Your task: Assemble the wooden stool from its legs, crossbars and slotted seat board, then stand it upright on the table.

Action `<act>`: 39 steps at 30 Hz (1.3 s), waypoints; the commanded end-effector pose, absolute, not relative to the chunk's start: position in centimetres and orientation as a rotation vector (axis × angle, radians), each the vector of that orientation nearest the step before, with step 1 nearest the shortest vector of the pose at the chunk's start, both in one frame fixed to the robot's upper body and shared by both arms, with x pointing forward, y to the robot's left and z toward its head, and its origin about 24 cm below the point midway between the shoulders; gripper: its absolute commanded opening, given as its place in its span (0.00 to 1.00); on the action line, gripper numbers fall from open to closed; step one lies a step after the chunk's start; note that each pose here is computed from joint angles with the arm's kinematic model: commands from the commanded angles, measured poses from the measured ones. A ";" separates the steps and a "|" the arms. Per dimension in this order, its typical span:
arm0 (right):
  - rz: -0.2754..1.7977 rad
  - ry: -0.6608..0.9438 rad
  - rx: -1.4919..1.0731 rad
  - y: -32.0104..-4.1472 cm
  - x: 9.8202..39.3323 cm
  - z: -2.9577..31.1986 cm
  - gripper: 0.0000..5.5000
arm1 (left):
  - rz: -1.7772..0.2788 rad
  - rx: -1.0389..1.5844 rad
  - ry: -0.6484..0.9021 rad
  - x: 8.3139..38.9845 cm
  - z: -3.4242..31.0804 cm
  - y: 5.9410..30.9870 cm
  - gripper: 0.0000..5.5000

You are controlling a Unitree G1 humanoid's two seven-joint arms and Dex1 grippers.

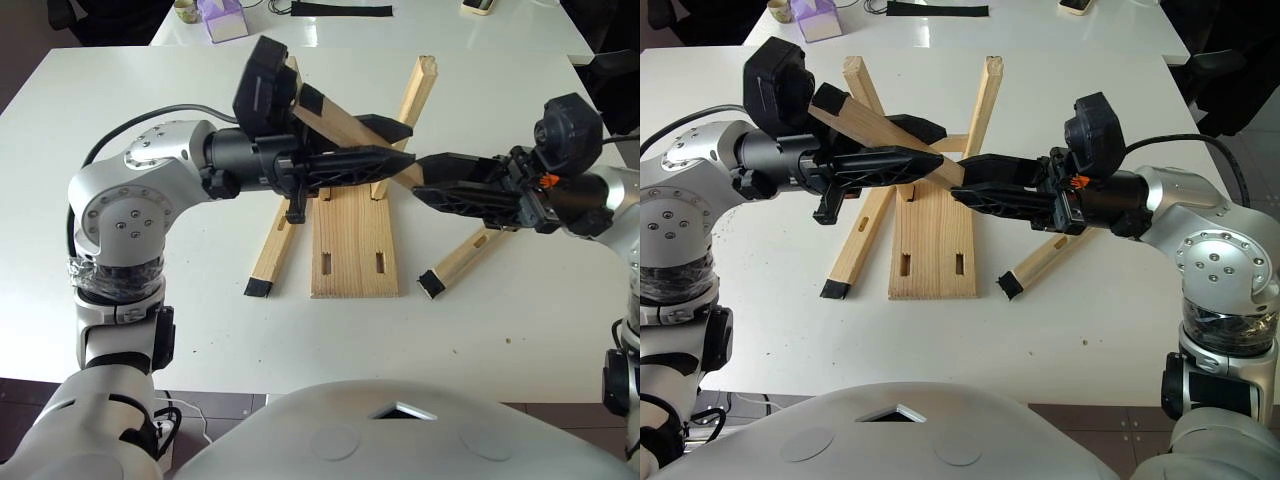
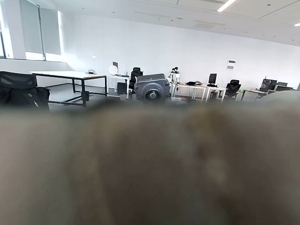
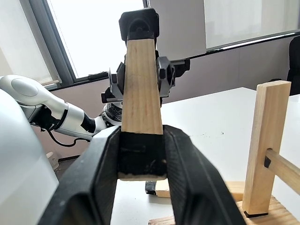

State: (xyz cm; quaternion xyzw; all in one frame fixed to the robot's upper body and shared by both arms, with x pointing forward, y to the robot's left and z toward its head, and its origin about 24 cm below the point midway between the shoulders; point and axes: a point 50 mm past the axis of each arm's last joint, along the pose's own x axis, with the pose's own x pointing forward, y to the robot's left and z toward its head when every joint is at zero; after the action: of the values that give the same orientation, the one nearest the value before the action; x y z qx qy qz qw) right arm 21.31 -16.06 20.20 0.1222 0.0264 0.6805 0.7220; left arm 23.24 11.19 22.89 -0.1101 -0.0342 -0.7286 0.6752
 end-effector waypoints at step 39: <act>1.083 0.021 0.055 -17.8 20.2 15.4 0.42 | -1.366 0.470 0.109 26.5 12.9 22.5 0.24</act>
State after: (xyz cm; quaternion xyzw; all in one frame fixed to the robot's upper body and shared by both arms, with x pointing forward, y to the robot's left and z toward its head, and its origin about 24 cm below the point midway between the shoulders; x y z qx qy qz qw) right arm 20.14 -17.81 15.29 0.0448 -0.0019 0.5082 0.8600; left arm 26.94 22.64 14.01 0.2080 0.0514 -0.6277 0.7484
